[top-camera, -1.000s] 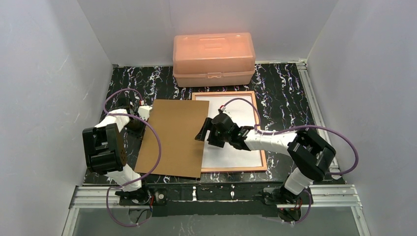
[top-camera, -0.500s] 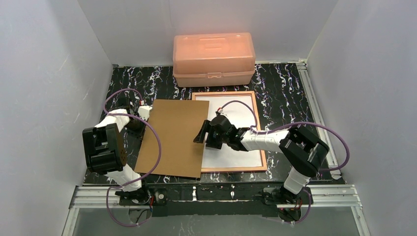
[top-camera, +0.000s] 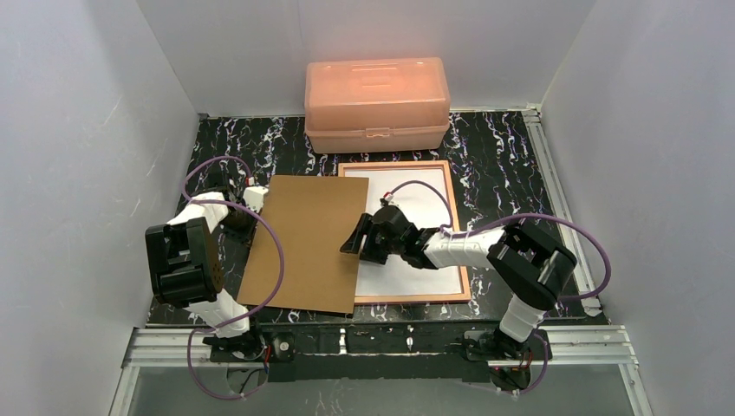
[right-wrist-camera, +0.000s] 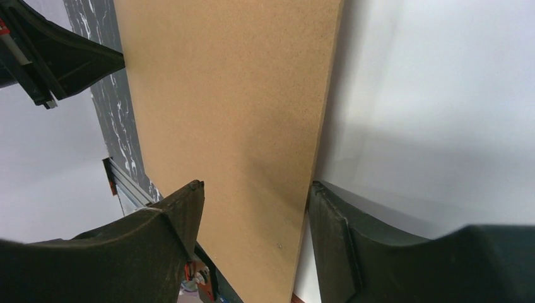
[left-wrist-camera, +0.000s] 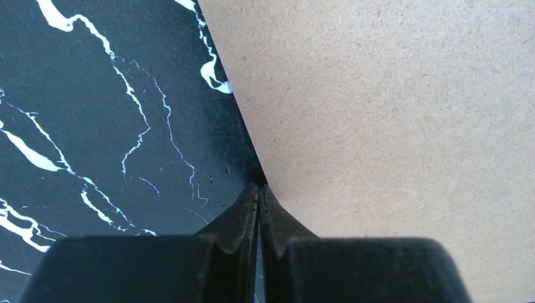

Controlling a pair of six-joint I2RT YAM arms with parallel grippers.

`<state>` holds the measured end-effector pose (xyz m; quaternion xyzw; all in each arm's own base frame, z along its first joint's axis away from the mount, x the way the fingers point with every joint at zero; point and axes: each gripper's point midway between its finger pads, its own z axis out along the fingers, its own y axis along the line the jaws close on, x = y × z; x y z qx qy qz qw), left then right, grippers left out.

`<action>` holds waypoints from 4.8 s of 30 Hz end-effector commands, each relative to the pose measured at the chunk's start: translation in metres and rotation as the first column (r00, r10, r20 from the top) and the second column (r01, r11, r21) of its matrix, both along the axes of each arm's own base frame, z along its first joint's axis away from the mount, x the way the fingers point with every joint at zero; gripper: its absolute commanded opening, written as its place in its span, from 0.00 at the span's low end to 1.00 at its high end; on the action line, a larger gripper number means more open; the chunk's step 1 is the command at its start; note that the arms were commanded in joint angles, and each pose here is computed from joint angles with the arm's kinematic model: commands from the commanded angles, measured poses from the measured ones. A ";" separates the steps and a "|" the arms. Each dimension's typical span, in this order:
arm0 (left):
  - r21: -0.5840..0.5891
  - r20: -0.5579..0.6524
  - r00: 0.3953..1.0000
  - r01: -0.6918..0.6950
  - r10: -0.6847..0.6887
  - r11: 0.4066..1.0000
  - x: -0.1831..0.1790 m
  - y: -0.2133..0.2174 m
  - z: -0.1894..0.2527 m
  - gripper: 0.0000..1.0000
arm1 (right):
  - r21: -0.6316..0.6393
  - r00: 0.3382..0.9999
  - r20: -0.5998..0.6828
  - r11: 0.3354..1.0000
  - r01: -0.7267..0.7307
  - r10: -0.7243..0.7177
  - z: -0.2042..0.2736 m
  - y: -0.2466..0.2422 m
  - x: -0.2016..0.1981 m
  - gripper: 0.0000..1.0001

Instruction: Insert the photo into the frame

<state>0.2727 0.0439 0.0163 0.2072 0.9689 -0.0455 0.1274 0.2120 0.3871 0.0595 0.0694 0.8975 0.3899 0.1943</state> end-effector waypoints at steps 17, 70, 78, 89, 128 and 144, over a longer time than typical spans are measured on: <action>-0.058 -0.118 0.992 0.032 -0.038 0.998 -0.030 -0.014 -0.012 0.00 | 0.512 0.988 0.126 0.847 -0.140 0.087 0.116 0.050 -0.014 0.34; 0.850 0.458 -0.279 0.415 -0.844 0.324 -0.131 -0.128 0.273 0.79 | 0.776 0.979 0.068 0.627 0.070 -0.193 0.347 0.009 0.009 0.01; 0.853 0.503 -0.268 0.305 -0.821 0.423 -0.092 -0.115 0.295 0.53 | 0.756 0.991 0.046 0.653 0.047 -0.124 0.346 0.009 -0.006 0.01; 0.841 0.529 -0.333 0.329 -0.781 0.429 -0.094 -0.128 0.312 0.00 | 0.681 0.982 0.186 0.715 -0.160 0.042 0.333 0.020 -0.031 0.29; 0.779 0.561 -0.326 0.519 -0.761 0.352 -0.147 -0.150 0.320 0.00 | -0.741 -0.376 0.670 0.559 -0.372 0.639 0.257 -0.058 -0.064 0.81; 0.765 0.581 -0.312 0.526 -0.752 0.372 -0.145 -0.149 0.328 0.00 | -0.749 -0.379 0.625 0.661 -0.045 0.682 0.261 -0.017 -0.039 0.18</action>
